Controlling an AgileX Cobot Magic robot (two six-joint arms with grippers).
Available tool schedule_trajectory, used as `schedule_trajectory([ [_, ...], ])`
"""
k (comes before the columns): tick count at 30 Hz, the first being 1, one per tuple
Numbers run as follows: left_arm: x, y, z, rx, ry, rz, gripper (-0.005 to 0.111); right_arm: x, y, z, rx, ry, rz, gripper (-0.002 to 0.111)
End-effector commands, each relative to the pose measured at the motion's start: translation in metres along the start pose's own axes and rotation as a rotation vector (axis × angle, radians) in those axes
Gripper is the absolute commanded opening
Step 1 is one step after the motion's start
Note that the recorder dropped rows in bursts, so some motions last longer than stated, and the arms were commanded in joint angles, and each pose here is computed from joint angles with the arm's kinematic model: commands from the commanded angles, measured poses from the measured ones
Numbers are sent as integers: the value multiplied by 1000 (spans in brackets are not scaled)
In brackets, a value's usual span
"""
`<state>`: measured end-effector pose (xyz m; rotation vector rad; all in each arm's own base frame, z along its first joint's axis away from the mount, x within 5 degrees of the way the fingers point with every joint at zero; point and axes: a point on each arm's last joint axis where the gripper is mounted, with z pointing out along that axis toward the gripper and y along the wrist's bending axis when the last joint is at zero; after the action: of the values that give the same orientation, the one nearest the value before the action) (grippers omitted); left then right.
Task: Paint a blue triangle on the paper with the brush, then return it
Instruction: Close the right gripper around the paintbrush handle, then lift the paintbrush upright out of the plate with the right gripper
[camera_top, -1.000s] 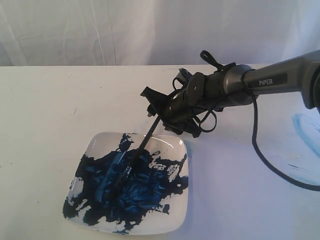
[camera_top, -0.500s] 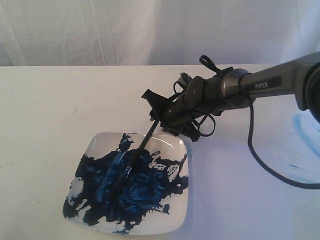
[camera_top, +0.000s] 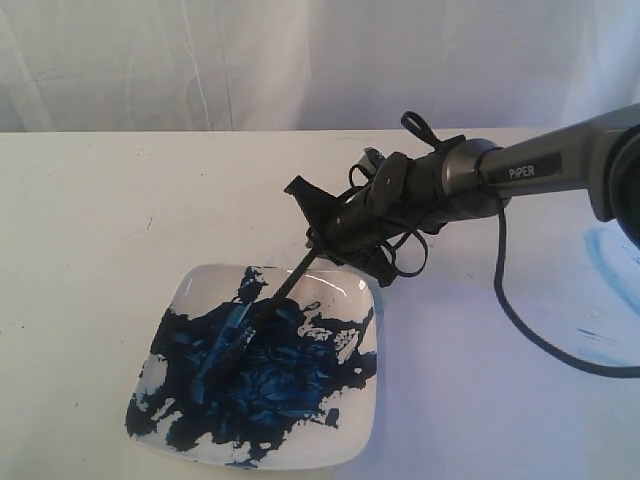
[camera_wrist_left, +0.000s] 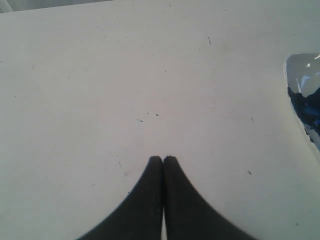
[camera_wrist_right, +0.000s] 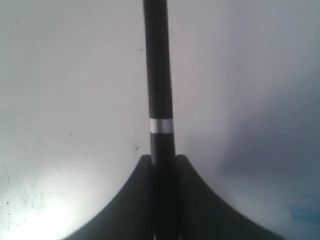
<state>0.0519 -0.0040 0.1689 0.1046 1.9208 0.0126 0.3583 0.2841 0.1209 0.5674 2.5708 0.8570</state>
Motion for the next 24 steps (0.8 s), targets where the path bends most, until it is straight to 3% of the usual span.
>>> schedule_trajectory([
  [1, 2, -1, 1, 9, 3, -12, 0, -4, 9, -9, -36, -27, -10, 0],
  [14, 2, -1, 1, 9, 3, -12, 0, -21, 75, -113, -246, -213, -436, 0],
  [19, 2, -1, 1, 9, 3, -12, 0, -8, 93, -160, -349, -379, -607, 0],
  [24, 2, -1, 1, 9, 3, -12, 0, 22, 93, -187, -443, -603, -734, 0],
])
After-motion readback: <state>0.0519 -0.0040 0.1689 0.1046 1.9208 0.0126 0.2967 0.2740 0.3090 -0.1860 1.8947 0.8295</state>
